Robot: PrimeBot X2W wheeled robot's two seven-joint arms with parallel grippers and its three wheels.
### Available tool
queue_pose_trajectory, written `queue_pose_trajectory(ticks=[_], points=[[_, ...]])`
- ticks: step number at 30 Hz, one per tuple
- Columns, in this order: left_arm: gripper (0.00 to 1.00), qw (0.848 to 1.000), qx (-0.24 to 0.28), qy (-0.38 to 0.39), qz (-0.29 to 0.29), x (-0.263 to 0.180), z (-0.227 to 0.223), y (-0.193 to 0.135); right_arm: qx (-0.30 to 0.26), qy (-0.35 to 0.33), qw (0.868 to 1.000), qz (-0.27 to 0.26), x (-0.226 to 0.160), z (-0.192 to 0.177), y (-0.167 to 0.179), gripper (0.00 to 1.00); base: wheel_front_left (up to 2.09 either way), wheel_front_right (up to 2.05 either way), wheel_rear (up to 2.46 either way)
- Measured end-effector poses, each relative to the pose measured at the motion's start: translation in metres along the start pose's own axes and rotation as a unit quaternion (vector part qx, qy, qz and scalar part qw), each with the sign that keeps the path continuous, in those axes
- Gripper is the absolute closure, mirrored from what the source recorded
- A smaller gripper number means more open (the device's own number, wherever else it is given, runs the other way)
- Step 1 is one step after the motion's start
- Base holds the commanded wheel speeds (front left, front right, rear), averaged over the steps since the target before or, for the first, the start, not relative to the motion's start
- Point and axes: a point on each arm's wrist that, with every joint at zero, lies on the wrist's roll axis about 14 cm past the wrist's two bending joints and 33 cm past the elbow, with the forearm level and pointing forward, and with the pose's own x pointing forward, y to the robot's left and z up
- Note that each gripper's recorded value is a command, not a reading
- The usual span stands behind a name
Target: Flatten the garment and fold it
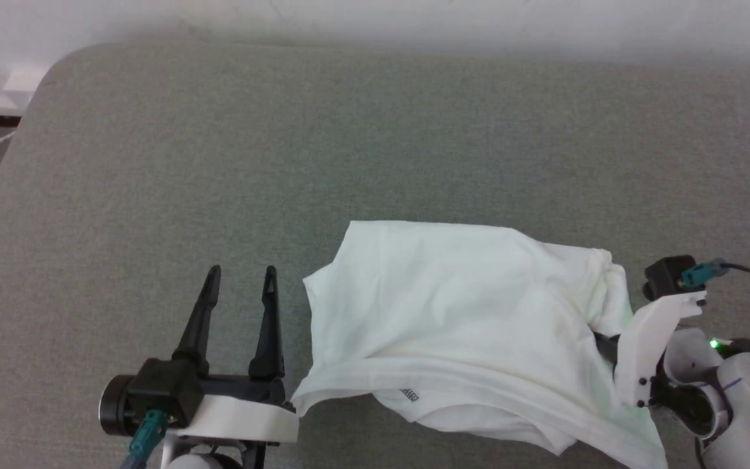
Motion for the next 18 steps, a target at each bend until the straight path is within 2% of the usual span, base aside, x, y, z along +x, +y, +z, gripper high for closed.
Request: queue_pose_trajectory(ticks=[4, 7, 13, 18], points=[[0.00, 1.000, 0.001, -0.008, -0.002, -0.001, 0.006, -0.001, -0.009, -0.040, 0.999, 0.009, -0.008, 0.009, 0.008, 1.00, 0.00, 0.00, 0.00], [0.00, 1.000, 0.007, -0.016, -0.006, -0.002, 0.011, -0.003, -0.012, -0.070, 0.998, 0.000, -0.021, 0.016, 0.001, 1.00, 0.00, 0.00, 0.00], [0.00, 1.000, 0.005, -0.022, -0.016, -0.004, 0.015, -0.010, -0.004, -0.116, 0.992, -0.055, -0.060, 0.030, -0.043, 1.00, 0.00, 0.00, 0.00], [0.00, 0.999, 0.002, -0.024, -0.030, -0.002, 0.016, -0.019, 0.033, -0.125, 0.984, -0.125, -0.098, 0.021, -0.097, 1.00, 0.00, 0.00, 0.00]])
